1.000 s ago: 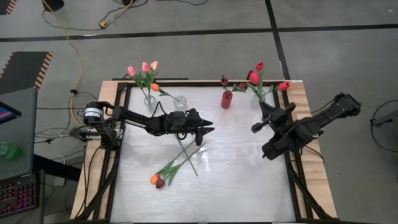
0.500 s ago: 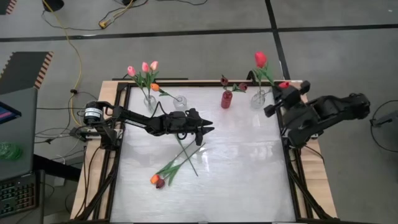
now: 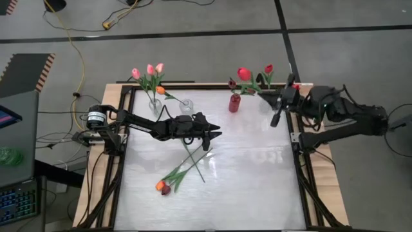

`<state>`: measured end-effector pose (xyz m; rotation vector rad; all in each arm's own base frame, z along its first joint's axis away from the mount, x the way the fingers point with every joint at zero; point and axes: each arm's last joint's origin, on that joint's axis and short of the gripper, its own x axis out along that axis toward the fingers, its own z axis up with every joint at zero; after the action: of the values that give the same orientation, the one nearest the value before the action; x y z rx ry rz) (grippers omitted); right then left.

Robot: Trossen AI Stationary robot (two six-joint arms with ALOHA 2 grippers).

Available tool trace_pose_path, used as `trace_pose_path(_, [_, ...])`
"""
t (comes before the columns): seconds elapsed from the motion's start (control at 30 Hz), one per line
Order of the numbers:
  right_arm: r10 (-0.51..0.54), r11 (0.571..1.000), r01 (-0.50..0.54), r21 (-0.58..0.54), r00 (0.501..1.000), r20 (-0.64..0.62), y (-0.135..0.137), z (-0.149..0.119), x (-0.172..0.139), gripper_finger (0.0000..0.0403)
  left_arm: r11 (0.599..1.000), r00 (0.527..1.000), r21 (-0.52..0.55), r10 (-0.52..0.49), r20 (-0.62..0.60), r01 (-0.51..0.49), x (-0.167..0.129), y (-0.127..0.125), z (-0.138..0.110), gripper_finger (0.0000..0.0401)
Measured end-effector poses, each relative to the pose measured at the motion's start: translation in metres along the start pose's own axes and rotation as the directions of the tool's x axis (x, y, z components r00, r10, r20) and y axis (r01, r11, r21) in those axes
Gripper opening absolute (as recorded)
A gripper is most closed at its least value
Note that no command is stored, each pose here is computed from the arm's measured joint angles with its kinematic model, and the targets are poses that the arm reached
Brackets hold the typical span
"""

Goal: Sort flowers into vase by color
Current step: Put the pink flower into the right transparent vase

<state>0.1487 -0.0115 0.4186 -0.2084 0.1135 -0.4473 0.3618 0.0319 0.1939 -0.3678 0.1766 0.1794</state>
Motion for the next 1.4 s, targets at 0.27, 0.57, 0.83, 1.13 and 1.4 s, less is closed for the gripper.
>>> trace_pose_path(0.27, [0.043, 0.999, -0.042, -0.011, 0.994, 0.096, -0.018, -0.027, -0.014, 0.0032, 1.000, 1.000, -0.004, 0.005, 0.001, -0.005, 0.000, 0.000, 0.000, 0.0135])
trace_pose_path(0.57, [-0.090, 0.996, 0.093, 0.011, 0.920, 0.381, -0.020, -0.082, -0.037, 0.0032, 1.000, 1.000, -0.020, 0.007, 0.002, -0.007, 0.000, 0.000, 0.000, 0.0135])
trace_pose_path(0.83, [-0.213, 0.958, 0.277, -0.074, 0.859, 0.465, -0.016, -0.125, -0.028, 0.0032, 1.000, 1.000, -0.021, 0.007, 0.002, -0.007, 0.000, 0.000, 0.000, 0.0135])
trace_pose_path(1.13, [-0.298, 0.910, 0.387, -0.147, 0.860, 0.415, -0.021, -0.145, -0.017, 0.0033, 1.000, 1.000, -0.019, 0.007, 0.002, -0.007, 0.000, 0.000, 0.000, 0.0135])
trace_pose_path(1.4, [-0.336, 0.891, 0.418, -0.175, 0.868, 0.366, -0.034, -0.153, 0.000, 0.0033, 1.000, 1.000, -0.018, 0.007, 0.002, -0.007, 0.000, 0.000, 0.000, 0.0135])
